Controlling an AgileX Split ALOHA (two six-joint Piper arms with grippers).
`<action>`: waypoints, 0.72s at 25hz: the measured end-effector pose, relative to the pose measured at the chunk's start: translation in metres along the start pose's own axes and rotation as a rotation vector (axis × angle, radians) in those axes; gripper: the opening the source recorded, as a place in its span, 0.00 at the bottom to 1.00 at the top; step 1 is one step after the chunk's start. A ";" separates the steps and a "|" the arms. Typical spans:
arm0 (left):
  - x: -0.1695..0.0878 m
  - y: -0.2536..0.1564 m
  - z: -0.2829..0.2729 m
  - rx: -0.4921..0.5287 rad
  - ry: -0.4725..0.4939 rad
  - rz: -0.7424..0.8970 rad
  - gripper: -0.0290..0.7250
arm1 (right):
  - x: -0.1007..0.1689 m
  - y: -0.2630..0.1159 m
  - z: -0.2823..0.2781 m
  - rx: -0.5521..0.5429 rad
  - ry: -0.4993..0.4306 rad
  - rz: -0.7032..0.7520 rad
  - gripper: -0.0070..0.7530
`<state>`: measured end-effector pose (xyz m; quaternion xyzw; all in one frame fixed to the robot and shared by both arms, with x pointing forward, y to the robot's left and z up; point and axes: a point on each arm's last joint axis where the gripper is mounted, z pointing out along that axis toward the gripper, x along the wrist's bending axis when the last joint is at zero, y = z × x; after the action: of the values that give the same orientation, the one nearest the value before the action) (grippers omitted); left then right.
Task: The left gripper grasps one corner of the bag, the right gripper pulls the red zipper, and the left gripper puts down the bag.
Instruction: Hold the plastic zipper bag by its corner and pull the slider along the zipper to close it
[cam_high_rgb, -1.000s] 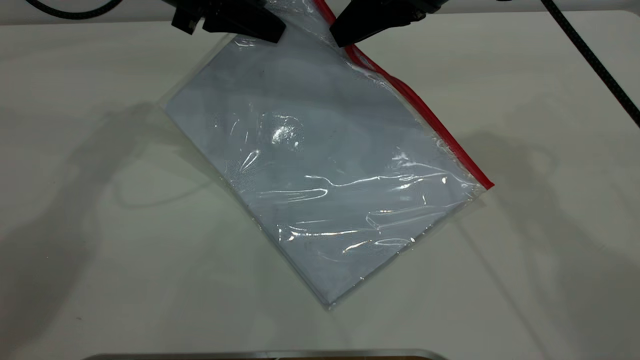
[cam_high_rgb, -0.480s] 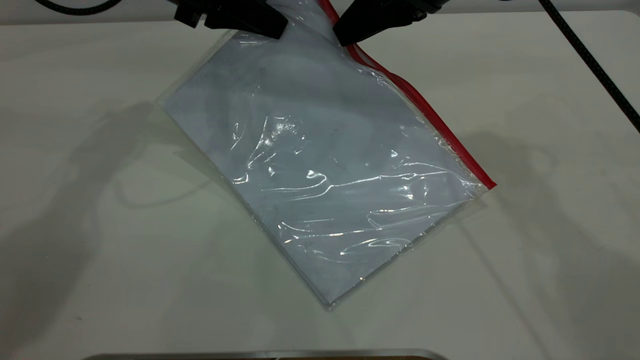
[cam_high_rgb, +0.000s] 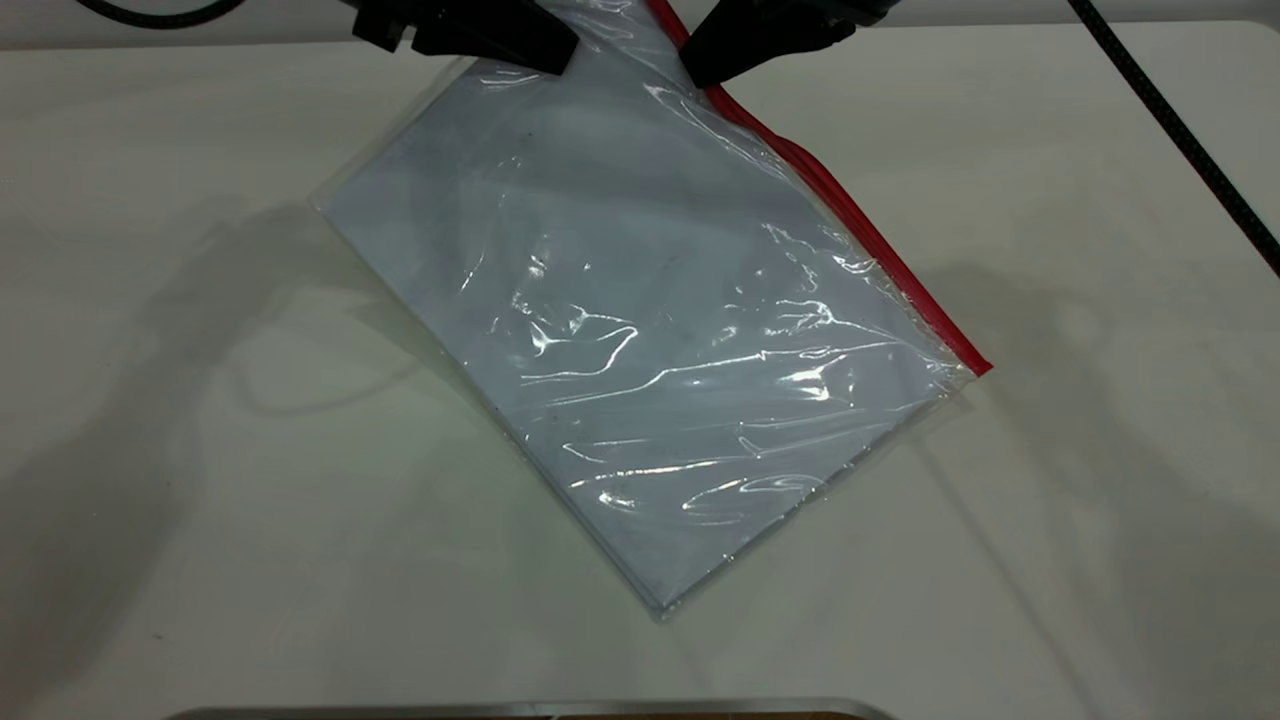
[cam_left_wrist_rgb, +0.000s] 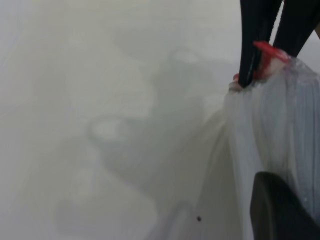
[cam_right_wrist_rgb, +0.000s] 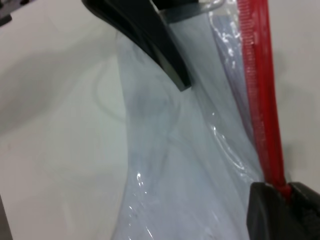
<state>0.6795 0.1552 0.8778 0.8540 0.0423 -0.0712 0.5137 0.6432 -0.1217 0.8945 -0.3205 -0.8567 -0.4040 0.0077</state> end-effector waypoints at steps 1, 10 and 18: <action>0.000 0.000 0.000 -0.004 0.001 -0.012 0.11 | 0.000 0.000 0.000 0.004 -0.002 -0.006 0.05; 0.001 -0.002 -0.001 -0.005 0.009 -0.045 0.11 | -0.006 -0.013 0.011 0.064 -0.009 0.006 0.05; 0.005 -0.006 -0.012 -0.021 0.027 -0.092 0.11 | -0.008 -0.015 0.015 0.077 -0.042 0.001 0.05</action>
<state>0.6840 0.1685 0.8771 0.8464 0.0892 -0.0828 0.5184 0.6449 -0.1229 0.8723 -0.3290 -0.8714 -0.3639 0.0022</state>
